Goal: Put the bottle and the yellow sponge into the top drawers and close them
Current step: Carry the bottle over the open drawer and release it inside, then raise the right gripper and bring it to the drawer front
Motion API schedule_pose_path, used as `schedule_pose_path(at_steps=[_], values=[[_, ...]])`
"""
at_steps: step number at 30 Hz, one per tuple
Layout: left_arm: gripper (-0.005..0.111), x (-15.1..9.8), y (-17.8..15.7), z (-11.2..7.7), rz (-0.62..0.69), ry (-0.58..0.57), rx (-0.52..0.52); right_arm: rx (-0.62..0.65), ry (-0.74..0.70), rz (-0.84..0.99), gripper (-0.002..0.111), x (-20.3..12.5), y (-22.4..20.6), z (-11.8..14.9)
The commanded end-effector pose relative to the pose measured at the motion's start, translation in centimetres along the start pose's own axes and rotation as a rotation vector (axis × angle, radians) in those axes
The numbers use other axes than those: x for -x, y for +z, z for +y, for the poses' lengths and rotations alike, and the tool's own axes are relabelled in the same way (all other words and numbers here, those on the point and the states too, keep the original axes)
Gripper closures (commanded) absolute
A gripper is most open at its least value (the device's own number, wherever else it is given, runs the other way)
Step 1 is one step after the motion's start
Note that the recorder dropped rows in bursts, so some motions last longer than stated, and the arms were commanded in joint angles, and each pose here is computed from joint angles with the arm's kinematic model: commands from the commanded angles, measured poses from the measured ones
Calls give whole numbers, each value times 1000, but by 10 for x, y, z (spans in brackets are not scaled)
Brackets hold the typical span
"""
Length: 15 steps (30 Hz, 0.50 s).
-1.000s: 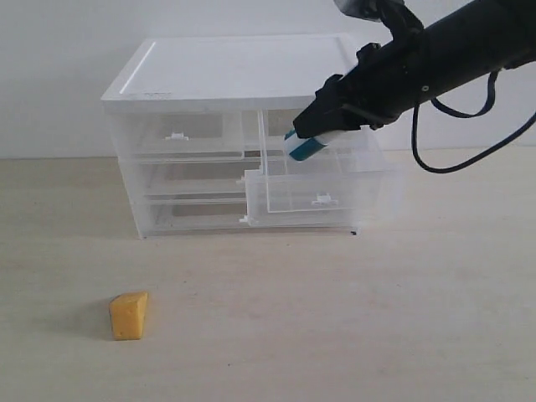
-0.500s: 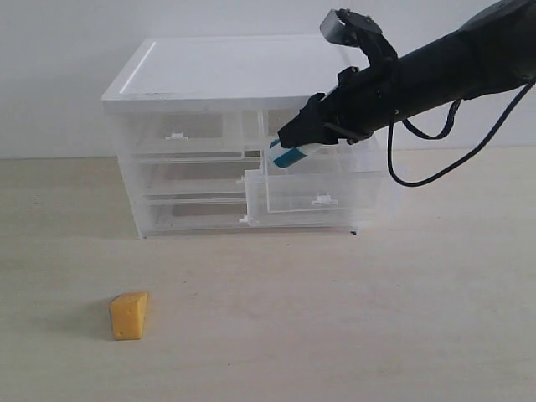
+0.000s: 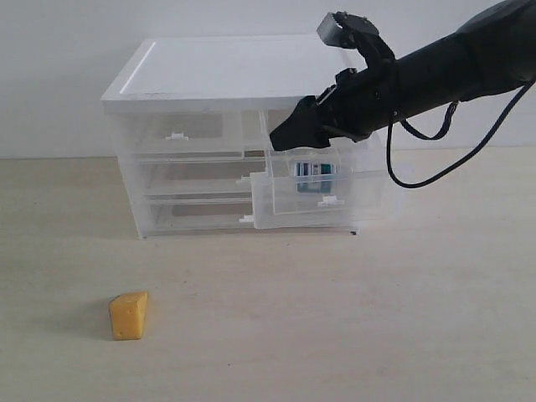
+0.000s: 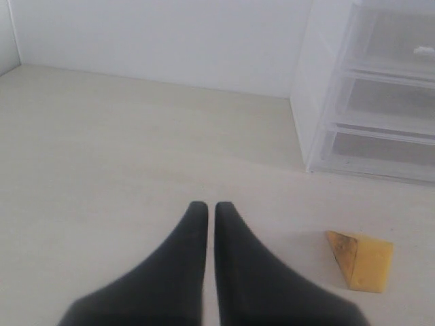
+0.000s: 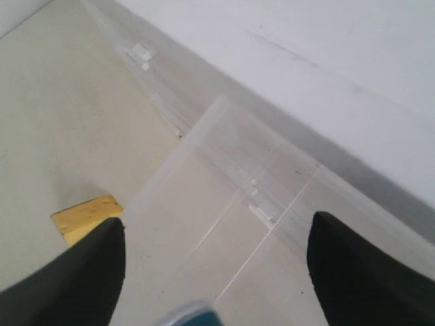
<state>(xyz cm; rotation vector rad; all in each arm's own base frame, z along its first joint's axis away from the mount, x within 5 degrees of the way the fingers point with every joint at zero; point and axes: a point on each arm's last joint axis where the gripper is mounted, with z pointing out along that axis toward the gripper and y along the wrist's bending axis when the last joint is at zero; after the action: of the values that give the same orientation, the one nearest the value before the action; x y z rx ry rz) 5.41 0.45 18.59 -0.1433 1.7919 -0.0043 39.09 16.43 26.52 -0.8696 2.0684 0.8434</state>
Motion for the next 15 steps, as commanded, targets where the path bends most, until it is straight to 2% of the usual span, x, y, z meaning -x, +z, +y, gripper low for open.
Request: schedule_pose_path(at_steps=[1,11,13,15], values=[[103,0,0,0,-7,-4,0,-72,-59,-70,45,18,-19,4],[103,0,0,0,-7,-4,0,-147,-161,-116,48,40,-57,27],[103,0,0,0,-7,-4,0,-195,-158,-77,58,40,-64,28],[103,0,0,0,-7,-4,0,-243,-157,-18,74,37,-72,29]])
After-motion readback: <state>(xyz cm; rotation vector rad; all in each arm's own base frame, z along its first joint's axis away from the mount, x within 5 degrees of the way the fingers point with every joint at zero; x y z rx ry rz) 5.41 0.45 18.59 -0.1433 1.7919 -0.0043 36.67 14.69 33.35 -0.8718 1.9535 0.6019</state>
